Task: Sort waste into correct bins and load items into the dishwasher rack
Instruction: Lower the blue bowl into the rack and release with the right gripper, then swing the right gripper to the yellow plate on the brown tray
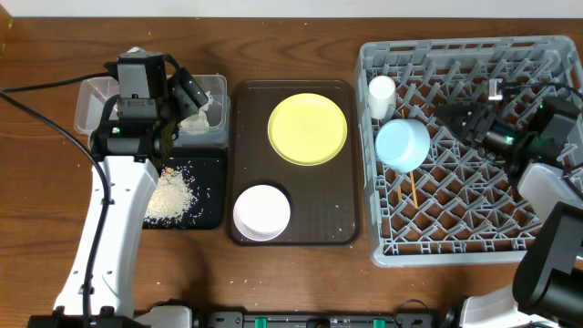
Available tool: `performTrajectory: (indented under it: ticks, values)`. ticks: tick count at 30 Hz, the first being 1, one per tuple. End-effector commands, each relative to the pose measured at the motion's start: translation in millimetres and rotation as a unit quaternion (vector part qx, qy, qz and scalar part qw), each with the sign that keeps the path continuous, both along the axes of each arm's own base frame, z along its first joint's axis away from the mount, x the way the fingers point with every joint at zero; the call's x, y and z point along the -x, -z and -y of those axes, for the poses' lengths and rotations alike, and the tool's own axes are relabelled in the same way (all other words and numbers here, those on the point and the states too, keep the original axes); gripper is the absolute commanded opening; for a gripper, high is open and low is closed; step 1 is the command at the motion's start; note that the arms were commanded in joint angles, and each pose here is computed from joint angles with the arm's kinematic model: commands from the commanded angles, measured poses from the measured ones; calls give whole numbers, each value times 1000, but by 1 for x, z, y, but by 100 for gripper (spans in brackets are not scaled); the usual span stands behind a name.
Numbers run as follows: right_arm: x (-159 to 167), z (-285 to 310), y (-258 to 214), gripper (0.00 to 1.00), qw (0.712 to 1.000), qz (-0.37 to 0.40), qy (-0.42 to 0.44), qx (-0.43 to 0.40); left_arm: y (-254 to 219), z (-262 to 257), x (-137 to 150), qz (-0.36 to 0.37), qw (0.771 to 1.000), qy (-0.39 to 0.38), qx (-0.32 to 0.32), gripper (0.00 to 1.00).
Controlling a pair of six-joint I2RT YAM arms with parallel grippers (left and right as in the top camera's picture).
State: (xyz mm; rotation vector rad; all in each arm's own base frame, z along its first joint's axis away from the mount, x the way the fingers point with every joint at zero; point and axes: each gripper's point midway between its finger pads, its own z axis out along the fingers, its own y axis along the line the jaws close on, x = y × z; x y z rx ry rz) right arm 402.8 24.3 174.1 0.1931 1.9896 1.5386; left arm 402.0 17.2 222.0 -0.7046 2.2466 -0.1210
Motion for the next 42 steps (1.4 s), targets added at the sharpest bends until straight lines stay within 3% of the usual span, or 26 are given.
performTrajectory:
  ticks: [1,5,7,10,12,14,19,29,35,42]
  values:
    - [-15,9,-7,34,999,3,25,20,-4,-3,-3,5,1000,-4,-3,95]
    - [-22,11,8,32,993,-32,65,97,-4,-3,-3,5,1000,-4,-3,95]
    - [-20,16,25,32,974,-74,87,197,-4,-3,-3,5,1000,-3,-2,95]
    - [-9,33,37,33,896,-135,102,411,-4,-3,-3,5,1000,-4,-3,95]
    - [-5,35,26,33,851,-147,102,495,-5,-3,-3,5,1000,-3,-2,95]
    - [-5,21,7,35,825,-139,94,540,-4,-3,-3,5,1000,-4,-3,95]
    - [-7,-54,-28,36,831,-66,36,551,-4,-3,-3,5,1000,-4,-3,95]
    - [47,-188,-9,40,813,9,-123,569,-4,-3,-3,5,1000,-4,-3,95]
    - [67,-219,14,42,786,25,-160,596,-4,-3,-3,5,1000,-4,-3,95]
    - [76,-233,38,43,776,13,-184,603,-4,-3,-3,5,1000,-4,-3,95]
